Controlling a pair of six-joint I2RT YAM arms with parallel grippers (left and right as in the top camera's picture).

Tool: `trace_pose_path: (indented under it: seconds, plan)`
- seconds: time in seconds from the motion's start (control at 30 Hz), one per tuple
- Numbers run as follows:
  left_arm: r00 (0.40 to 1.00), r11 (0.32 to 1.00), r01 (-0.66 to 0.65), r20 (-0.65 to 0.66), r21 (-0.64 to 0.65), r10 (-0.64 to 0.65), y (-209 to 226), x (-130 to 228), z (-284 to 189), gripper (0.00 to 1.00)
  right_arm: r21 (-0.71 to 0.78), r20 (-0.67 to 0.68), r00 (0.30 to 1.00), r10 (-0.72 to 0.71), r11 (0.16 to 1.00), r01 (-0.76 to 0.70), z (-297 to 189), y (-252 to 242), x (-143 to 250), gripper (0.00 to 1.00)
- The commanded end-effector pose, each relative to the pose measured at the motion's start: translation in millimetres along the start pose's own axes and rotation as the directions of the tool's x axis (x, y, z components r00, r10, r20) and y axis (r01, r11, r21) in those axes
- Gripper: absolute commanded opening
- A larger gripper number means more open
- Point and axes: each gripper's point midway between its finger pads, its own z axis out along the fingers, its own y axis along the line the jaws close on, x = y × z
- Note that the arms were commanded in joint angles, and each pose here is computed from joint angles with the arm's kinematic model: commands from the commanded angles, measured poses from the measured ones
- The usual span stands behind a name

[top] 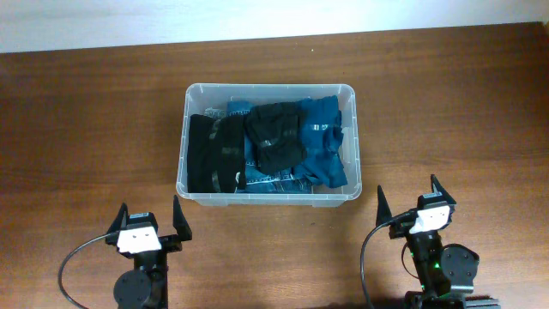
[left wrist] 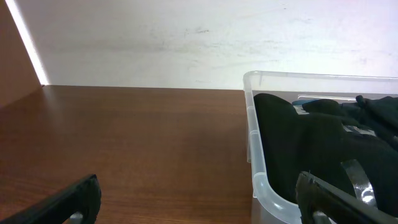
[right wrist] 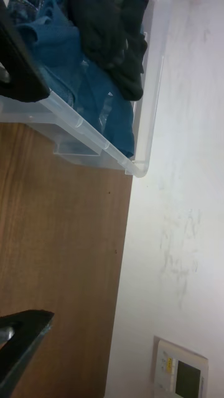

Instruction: Pack container

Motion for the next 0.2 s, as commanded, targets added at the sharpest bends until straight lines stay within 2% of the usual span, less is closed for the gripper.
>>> trace_pose_path:
  seconds: [0.0, 0.17]
  plan:
    - [1.0, 1.0, 0.011, 0.008, -0.006, -0.011, 0.8, -0.1, -0.1, 0.99, -0.004, -0.002, 1.0, 0.009, 1.0, -0.009, -0.2, 0.2, 1.8, 0.98]
    - [1.0, 1.0, 0.011, 0.008, -0.006, -0.011, 0.8, -0.1, -0.1, 0.99, -0.004, -0.002, 1.0, 0.009, 1.0, -0.009, -0.2, 0.2, 1.8, 0.98]
